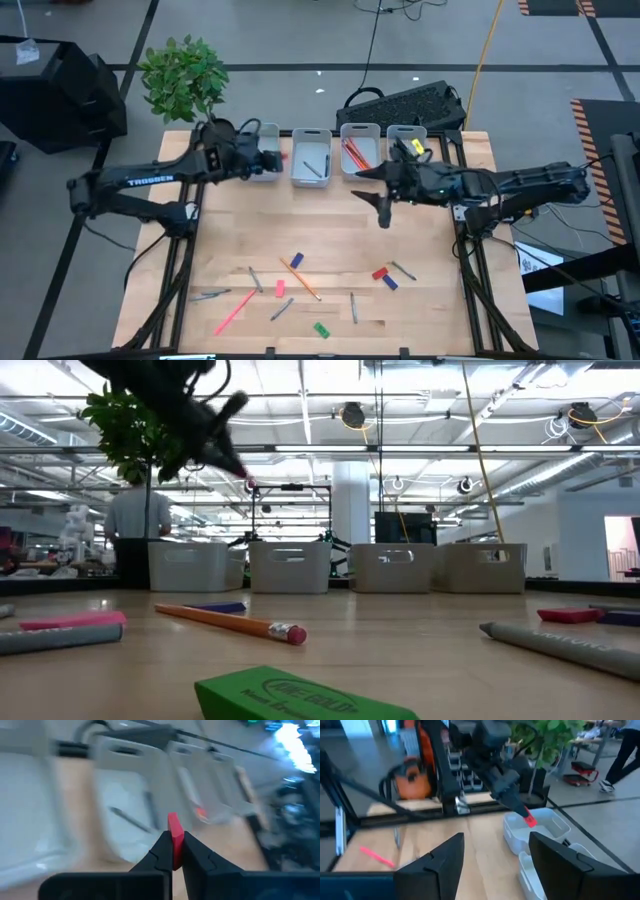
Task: Sort crayons/erasers/pens/pencils in bins
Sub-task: Put the red eraser into the top left gray bin
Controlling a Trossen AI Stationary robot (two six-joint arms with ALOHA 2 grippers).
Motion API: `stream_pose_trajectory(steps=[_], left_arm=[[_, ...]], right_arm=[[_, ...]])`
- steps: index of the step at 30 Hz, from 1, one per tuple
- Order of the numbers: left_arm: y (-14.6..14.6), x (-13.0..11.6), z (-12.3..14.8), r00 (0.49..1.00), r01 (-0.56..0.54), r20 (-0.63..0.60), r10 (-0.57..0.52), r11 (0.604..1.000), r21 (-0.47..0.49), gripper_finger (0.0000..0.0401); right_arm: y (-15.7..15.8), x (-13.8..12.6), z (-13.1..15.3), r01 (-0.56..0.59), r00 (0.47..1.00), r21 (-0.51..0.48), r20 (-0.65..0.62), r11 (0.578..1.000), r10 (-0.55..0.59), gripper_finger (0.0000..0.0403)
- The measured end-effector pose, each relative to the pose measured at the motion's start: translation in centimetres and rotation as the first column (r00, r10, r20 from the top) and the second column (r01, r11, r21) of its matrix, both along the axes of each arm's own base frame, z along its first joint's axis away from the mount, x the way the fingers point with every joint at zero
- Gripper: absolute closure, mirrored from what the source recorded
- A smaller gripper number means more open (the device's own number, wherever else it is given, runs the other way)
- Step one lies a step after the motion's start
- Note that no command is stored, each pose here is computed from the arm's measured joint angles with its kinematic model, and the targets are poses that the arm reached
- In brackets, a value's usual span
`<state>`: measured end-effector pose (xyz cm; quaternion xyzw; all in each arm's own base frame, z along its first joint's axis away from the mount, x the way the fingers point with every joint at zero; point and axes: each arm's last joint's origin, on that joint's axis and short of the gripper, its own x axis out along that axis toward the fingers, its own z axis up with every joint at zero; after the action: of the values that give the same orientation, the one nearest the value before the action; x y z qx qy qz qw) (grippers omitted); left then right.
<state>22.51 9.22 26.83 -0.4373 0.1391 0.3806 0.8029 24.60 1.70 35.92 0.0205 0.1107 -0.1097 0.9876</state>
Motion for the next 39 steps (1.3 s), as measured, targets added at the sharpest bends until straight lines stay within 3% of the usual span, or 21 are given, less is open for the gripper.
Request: stream_pose_trajectory(steps=[5,10,18,26,32,39], left_arm=[[2.6,-1.2,-2.2,0.975,-0.105,-0.202,0.098,0.994,-0.025,0.0384],[5.1,-1.5,-4.5,0.929,-0.172,-0.337,0.154,0.985,-0.022,0.0383],[8.4,-0.8,-7.7,0.816,-0.205,-0.556,0.157,0.978,-0.026,0.0383],[10.2,-0.1,-9.8,0.757,-0.232,-0.634,0.160,0.972,-0.032,0.0366],[11.0,0.8,-10.0,0.787,-0.229,-0.581,0.209,0.973,0.039,0.0369],[11.7,1.1,-9.6,0.785,-0.183,-0.577,0.228,0.974,0.136,0.0302]], right_arm=[[-0.1,-1.6,-2.6,0.013,0.998,0.077,0.059,0.997,-0.018,0.0188],[-0.2,-2.3,-4.6,0.036,0.998,0.168,0.035,0.985,-0.042,0.0188],[-0.2,-2.2,-5.2,0.042,0.999,0.166,-0.004,0.985,-0.042,0.0188],[-0.2,-2.2,-5.1,0.041,0.999,0.167,0.002,0.985,-0.042,0.0188],[-0.2,-2.3,-5.1,0.040,0.999,0.171,-0.001,0.984,-0.041,0.0188],[-0.2,-2.3,-5.4,0.047,0.999,0.193,-0.022,0.980,-0.044,0.0188]])
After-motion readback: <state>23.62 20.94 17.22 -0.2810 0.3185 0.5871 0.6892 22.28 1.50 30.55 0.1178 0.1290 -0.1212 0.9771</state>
